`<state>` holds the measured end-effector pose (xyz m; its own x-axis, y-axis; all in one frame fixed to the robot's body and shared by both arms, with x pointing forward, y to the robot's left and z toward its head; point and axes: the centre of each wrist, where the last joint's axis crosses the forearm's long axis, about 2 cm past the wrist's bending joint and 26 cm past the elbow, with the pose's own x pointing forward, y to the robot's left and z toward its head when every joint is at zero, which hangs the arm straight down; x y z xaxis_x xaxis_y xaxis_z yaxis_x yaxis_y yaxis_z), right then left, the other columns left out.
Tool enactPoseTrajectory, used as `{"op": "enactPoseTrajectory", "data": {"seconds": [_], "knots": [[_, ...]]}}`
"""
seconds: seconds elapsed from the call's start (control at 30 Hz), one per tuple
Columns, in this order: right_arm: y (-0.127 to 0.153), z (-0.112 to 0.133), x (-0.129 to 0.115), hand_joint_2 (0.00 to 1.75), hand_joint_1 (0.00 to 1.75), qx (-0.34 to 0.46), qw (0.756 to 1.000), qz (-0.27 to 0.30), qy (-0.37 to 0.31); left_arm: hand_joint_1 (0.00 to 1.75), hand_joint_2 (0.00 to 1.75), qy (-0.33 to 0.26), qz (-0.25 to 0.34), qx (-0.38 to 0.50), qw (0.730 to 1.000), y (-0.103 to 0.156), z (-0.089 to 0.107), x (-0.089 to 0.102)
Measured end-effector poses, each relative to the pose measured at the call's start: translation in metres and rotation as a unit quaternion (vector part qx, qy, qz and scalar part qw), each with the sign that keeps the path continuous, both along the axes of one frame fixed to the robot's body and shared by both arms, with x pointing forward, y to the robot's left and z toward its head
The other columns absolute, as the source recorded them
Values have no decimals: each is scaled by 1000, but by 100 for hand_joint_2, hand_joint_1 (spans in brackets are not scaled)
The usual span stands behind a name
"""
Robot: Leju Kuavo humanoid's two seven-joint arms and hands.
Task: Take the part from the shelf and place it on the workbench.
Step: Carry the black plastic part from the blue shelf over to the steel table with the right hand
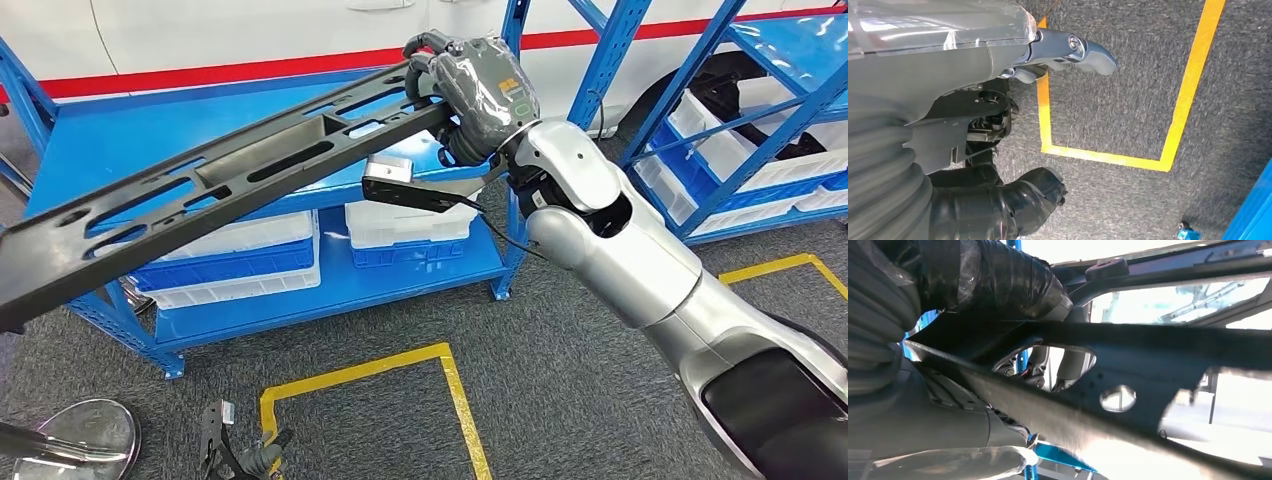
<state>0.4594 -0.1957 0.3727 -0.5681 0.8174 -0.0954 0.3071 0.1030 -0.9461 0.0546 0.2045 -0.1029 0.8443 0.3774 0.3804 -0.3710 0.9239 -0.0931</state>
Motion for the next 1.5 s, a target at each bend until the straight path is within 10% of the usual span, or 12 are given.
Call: {"op": "enactPoseTrajectory", "data": {"seconds": [1.5], "knots": [[-1,7,4,175,175,4,1000,-11,-2,0,175,-1,-10,-1,1000,0,0,3]]}}
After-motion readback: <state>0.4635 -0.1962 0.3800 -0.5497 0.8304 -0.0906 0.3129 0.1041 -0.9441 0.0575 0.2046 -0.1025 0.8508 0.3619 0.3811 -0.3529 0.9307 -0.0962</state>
